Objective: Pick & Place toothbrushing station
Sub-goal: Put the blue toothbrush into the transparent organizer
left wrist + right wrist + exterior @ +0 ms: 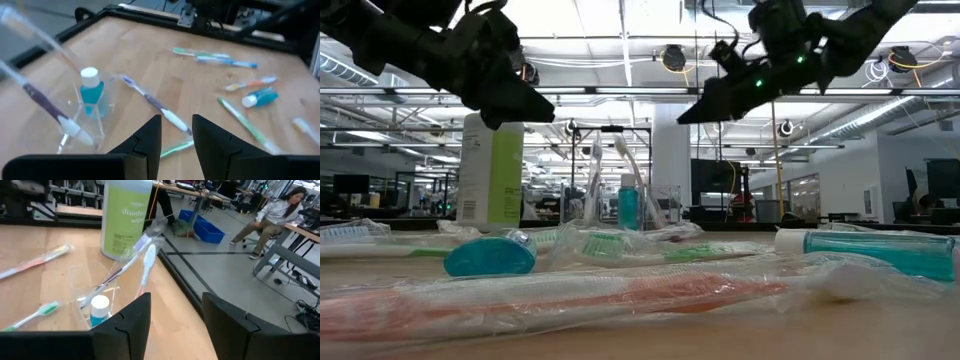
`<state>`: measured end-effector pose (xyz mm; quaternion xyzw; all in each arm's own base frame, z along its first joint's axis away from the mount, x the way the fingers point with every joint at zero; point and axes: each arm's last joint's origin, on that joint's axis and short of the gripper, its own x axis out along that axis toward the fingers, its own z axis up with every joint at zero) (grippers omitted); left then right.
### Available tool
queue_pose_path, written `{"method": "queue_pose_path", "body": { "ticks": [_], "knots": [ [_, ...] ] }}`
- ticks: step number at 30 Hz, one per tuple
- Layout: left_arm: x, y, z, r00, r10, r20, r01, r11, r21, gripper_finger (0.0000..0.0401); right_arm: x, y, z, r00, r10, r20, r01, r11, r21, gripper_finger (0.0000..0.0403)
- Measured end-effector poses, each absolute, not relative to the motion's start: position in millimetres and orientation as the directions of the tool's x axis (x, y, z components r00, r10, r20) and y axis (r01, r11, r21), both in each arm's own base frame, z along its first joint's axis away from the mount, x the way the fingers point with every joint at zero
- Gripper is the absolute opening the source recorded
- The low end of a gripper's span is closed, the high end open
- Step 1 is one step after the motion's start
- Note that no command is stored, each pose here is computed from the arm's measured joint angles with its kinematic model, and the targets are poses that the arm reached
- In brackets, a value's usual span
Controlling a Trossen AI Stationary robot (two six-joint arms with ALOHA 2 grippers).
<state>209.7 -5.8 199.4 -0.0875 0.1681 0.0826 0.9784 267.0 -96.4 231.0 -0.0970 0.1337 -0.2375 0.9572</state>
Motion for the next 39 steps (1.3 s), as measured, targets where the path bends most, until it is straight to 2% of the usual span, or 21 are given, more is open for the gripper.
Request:
{"method": "queue_pose_path", "body": {
  "ticks": [7, 11, 15, 21, 27, 32, 39],
  "knots": [
    [211, -12, 203, 0.904, 0.104, -0.415, -0.2, 0.961, -0.194, 0.0113, 245, -89, 251, 0.847, -0.479, -0.232, 0.434, 0.874, -0.22, 0.0169],
    [216, -20, 220, 0.826, 0.086, -0.556, -0.259, 0.936, -0.239, 0.0113, 238, -86, 247, 0.823, -0.471, -0.318, 0.442, 0.882, -0.163, 0.0169],
    [220, -32, 228, 0.716, 0.015, -0.698, -0.367, 0.859, -0.357, 0.0113, 237, -86, 246, 0.817, -0.47, -0.335, 0.434, 0.883, -0.18, 0.0169],
    [225, -65, 204, 0.587, -0.129, -0.799, -0.553, 0.657, -0.513, 0.0113, 239, -87, 251, 0.834, -0.477, -0.278, 0.398, 0.868, -0.296, 0.0169],
    [222, -98, 172, 0.42, -0.165, -0.892, -0.68, 0.594, -0.43, 0.0113, 241, -88, 260, 0.854, -0.483, -0.194, 0.404, 0.85, -0.338, 0.0169],
    [217, -110, 154, 0.317, -0.134, -0.939, -0.73, 0.598, -0.332, 0.0113, 242, -88, 269, 0.868, -0.487, -0.101, 0.436, 0.843, -0.315, 0.0169],
    [210, -109, 151, 0.242, -0.118, -0.963, -0.759, 0.596, -0.263, 0.0113, 243, -87, 271, 0.871, -0.485, -0.081, 0.446, 0.849, -0.284, 0.0169]
  ]
}}
